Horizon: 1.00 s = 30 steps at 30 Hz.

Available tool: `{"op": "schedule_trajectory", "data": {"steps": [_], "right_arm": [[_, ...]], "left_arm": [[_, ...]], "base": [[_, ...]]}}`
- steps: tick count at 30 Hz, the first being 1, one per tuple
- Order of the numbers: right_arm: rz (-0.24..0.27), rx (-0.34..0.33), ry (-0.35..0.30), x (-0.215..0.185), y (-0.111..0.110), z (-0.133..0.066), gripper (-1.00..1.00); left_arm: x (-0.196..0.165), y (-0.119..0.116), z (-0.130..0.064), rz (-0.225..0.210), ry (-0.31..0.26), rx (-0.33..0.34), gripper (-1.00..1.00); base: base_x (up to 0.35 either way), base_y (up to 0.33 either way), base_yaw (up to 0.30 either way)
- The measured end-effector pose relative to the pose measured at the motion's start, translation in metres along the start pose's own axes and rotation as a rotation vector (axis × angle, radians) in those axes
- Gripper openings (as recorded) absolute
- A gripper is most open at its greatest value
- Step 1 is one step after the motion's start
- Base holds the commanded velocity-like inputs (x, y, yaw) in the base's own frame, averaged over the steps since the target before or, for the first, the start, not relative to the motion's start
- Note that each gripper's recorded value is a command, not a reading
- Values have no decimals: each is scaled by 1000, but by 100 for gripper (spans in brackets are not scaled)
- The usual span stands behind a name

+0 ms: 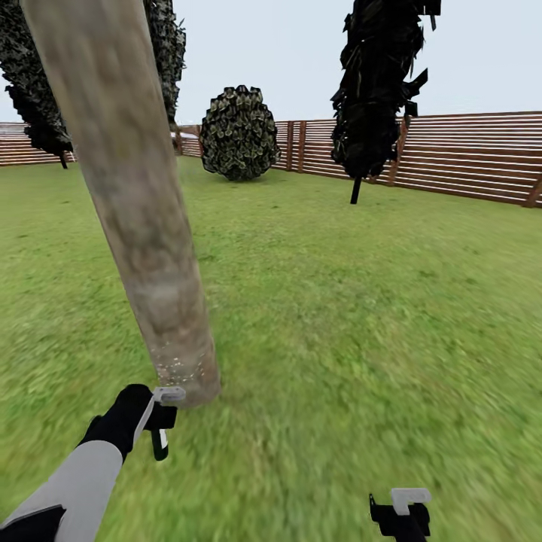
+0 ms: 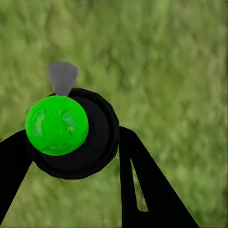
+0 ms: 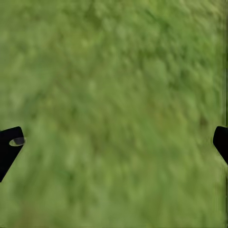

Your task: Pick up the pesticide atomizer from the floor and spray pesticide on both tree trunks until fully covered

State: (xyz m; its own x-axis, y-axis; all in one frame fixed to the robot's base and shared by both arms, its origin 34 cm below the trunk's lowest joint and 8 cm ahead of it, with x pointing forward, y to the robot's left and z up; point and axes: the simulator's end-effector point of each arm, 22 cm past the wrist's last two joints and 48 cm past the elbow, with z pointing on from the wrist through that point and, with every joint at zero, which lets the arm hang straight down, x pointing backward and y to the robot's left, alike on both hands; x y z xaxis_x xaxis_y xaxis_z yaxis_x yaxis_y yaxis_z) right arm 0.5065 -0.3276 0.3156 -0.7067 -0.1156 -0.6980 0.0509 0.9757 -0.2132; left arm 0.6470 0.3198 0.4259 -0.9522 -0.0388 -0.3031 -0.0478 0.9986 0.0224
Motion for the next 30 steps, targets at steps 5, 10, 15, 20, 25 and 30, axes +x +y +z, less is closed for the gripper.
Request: {"op": "schedule_trajectory", "data": {"steps": [5,10,15,20,25,30], "right_arm": [[-1,0,0,0,0,0,100],[-1,-1,0,0,0,0,100],[-1,-1,0,0,0,0,100],[-1,-1,0,0,0,0,100],[-1,-1,0,0,0,0,100],[0,0,0,0,0,0,100]], "left_arm": [[-1,-2,0,7,-1,-3,-100],[0,-1,0,4,-1,-1,-100],[-1,-1,0,4,-2,-1,-100],[-1,0,-1,0,-2,-1,-100],[-1,0,-1,-1,-3,0,-100],[-1,0,0,-2,-2,0,-100]], "base": [[7,-271,0],[0,-274,123],[0,-274,269],[26,-274,276],[128,-274,200],[77,-274,16]]}}
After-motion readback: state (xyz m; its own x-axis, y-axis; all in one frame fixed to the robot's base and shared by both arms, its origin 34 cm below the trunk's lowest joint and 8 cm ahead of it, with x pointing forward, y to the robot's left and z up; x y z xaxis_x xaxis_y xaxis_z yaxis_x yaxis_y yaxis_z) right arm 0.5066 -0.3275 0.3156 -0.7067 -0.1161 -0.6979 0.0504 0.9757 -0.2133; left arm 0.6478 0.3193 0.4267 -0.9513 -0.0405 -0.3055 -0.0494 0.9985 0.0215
